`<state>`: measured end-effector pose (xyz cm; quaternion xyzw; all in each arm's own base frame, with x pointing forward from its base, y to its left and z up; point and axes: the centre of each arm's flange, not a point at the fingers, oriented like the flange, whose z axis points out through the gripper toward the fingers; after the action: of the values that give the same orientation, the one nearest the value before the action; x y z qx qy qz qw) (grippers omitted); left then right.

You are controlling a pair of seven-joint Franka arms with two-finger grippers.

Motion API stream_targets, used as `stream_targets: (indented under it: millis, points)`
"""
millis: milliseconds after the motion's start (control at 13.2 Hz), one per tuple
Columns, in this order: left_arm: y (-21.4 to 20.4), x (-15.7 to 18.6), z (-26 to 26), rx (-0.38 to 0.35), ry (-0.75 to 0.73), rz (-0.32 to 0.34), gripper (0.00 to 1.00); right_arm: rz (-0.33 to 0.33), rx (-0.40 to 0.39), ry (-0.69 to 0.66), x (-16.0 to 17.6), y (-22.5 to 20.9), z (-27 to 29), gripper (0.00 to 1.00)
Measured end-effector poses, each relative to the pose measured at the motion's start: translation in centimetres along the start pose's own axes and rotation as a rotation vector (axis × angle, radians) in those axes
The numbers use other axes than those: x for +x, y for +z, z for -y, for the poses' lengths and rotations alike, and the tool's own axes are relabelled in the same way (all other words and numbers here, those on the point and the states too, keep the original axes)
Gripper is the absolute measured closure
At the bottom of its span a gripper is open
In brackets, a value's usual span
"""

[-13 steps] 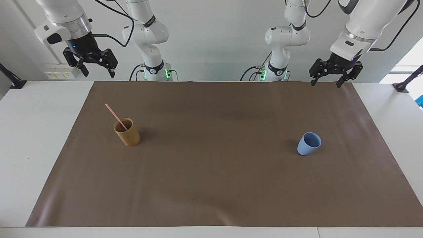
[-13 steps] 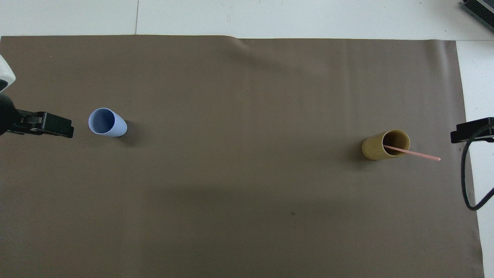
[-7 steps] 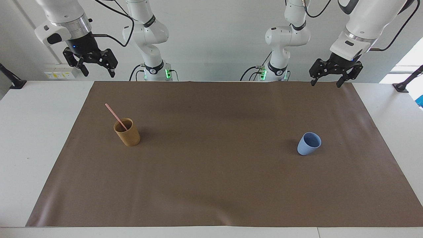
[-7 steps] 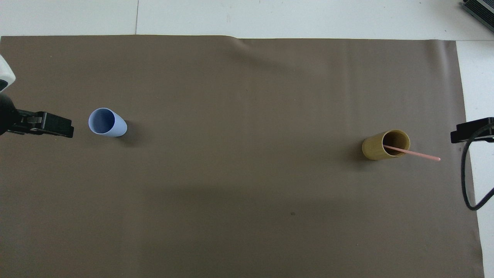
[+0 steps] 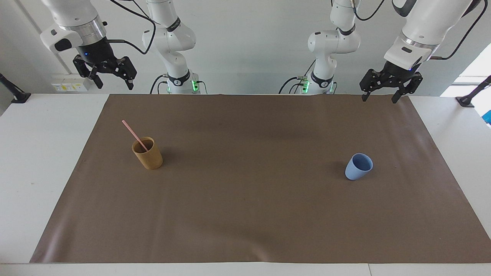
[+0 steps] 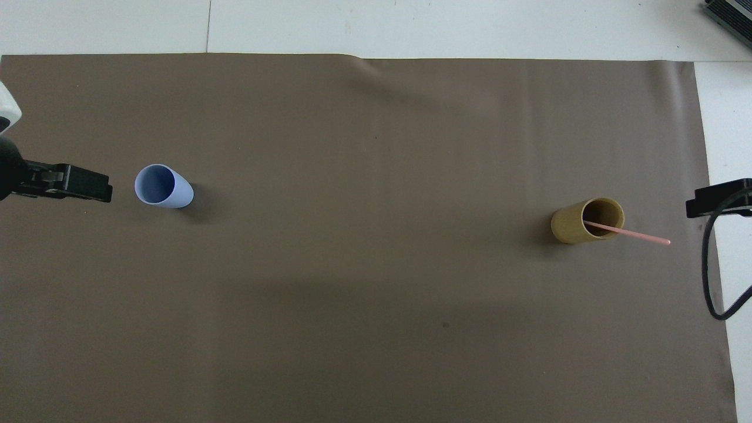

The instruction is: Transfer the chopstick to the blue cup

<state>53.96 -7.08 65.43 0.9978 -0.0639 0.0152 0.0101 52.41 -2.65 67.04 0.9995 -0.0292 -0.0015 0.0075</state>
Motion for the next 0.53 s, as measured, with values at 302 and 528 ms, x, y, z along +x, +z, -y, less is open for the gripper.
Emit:
stream_targets:
  millis: [302,528]
  points:
    - [0.37,-0.01,0.56,0.000,-0.010,0.007,0.00,0.000,0.000,0.000,0.00,0.00,-0.01,0.00]
    - [0.45,-0.03,0.31,0.000,-0.006,0.009,0.00,0.000,0.000,0.005,0.00,0.01,-0.29,0.00]
